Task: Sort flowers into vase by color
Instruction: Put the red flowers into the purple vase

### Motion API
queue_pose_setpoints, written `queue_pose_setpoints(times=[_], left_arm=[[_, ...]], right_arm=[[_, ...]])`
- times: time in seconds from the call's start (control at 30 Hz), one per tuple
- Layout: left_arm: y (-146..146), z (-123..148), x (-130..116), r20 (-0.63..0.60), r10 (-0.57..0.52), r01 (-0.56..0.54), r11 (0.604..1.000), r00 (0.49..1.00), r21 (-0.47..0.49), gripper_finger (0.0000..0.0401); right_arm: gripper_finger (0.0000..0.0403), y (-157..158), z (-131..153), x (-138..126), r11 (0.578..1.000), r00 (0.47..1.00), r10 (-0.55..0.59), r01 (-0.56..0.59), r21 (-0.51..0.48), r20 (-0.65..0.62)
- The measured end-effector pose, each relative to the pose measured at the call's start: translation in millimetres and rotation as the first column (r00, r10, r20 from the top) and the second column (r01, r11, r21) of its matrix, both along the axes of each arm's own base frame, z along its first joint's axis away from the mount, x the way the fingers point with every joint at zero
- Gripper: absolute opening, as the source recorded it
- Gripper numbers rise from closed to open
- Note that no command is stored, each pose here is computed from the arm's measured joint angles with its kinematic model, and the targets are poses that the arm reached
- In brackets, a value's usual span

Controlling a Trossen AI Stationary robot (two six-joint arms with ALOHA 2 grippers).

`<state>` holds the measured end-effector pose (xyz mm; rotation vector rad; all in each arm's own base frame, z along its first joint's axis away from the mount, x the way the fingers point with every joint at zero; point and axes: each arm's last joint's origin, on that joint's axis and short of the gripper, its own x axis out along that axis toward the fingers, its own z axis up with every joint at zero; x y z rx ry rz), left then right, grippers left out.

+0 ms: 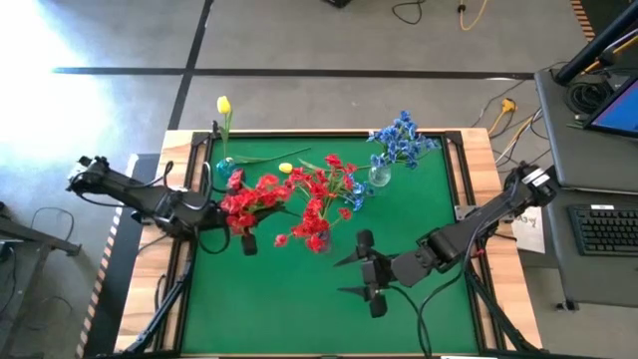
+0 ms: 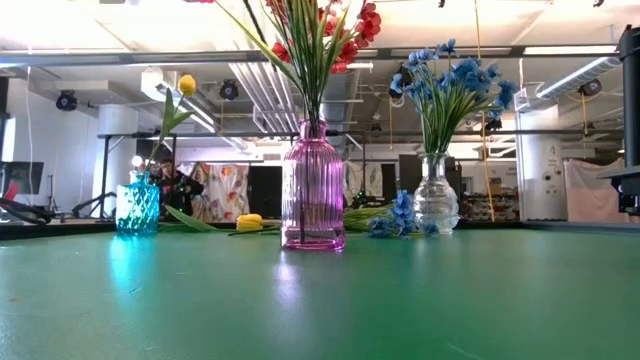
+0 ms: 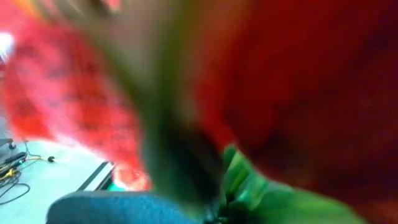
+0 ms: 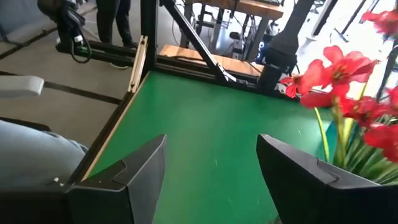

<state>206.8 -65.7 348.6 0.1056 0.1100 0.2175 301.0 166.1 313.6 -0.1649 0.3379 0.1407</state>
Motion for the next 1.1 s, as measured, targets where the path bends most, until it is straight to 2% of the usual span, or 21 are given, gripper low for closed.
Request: queue_pose_setpoints(times=[0.3,0.47,0.8,1.1], left_arm=[[-1.3,-34.2,4.9,0.041,0.001,-0.001,1.000,0.999,-0.022,0.0001],[-2.0,-38.5,5.5,0.092,-0.013,0.018,0.998,0.996,-0.053,0.0001],[-6.8,-54.9,23.4,0.046,0.002,0.001,0.998,0.999,-0.068,0.0001],[-12.5,-57.1,39.6,0.024,0.010,-0.008,0.998,1.000,-0.063,0.0001]], right_arm=[[0.0244,-3.9,5.3,-3.3,1.000,1.000,-0.004,0.004,0.002,0.011],[0.0244,-4.2,4.1,-2.3,1.000,1.000,-0.009,0.009,0.007,0.007],[0.0244,-4.5,3.3,-2.3,1.000,1.000,-0.022,0.022,0.008,0.006],[0.0244,-5.2,-0.4,-2.6,0.999,0.999,-0.042,0.042,0.009,-0.002]])
